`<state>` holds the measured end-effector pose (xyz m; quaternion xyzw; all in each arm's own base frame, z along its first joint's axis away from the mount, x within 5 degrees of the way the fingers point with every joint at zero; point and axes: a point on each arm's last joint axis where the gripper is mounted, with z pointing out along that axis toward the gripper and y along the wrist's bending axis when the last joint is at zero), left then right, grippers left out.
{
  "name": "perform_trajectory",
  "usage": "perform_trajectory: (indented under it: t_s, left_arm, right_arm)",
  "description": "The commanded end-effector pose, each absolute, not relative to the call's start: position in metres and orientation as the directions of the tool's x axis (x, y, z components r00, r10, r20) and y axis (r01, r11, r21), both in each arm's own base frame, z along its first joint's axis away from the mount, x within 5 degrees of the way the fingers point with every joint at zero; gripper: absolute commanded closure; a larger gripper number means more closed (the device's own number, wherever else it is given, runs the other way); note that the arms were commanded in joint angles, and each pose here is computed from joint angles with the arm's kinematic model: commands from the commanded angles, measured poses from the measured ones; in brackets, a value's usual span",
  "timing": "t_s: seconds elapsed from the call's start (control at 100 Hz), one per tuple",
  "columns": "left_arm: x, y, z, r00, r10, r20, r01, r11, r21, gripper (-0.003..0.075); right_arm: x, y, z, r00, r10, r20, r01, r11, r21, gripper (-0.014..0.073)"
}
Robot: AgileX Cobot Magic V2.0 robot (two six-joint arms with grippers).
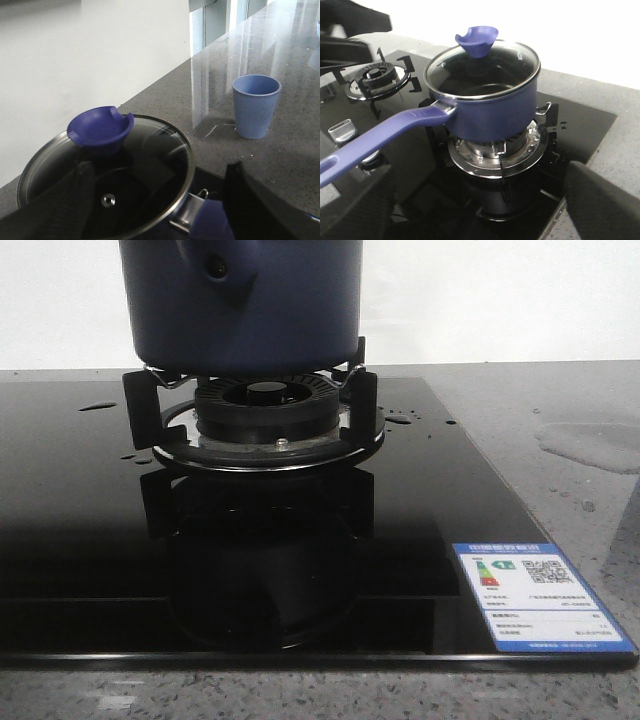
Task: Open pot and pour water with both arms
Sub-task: 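Close the left gripper on the purple knob of the glass pot lid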
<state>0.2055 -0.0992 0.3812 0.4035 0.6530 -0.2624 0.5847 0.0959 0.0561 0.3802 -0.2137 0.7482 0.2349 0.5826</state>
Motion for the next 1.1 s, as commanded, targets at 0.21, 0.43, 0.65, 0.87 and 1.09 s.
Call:
perform_trajectory:
  t_s: [0.21,0.43,0.65,0.87,1.09]
  left_arm:
    - [0.271,-0.115,0.398,0.016,0.144,-0.989,0.855,0.511,0.088,0.012]
    - [0.295,-0.131,0.385,-0.01,0.161,-0.987,0.879,0.471,0.068,0.0088]
    - [0.305,-0.146,0.375,0.044,0.158,-0.986,0.893,0.436,0.11,0.0089]
    - [0.317,-0.15,0.365,-0.022,0.089,-0.996,0.893,0.45,0.021,0.0097]
    - [0.317,-0.151,0.368,-0.033,0.046,-0.998,0.89,0.456,-0.008,0.0238]
  right_arm:
    - [0.099,0.054,0.395,-0.168,0.014,-0.986,-0.567,0.817,0.108,-0.0029]
    - [0.099,0.053,0.396,-0.161,0.019,-0.987,-0.56,0.822,0.107,-0.0029]
    - [0.099,0.053,0.396,-0.16,0.018,-0.987,-0.558,0.823,0.105,-0.0029]
    - [0.099,0.053,0.396,-0.16,0.018,-0.987,-0.558,0.823,0.105,-0.0029]
    - [0.099,0.053,0.396,-0.16,0.018,-0.987,-0.558,0.823,0.105,-0.0029]
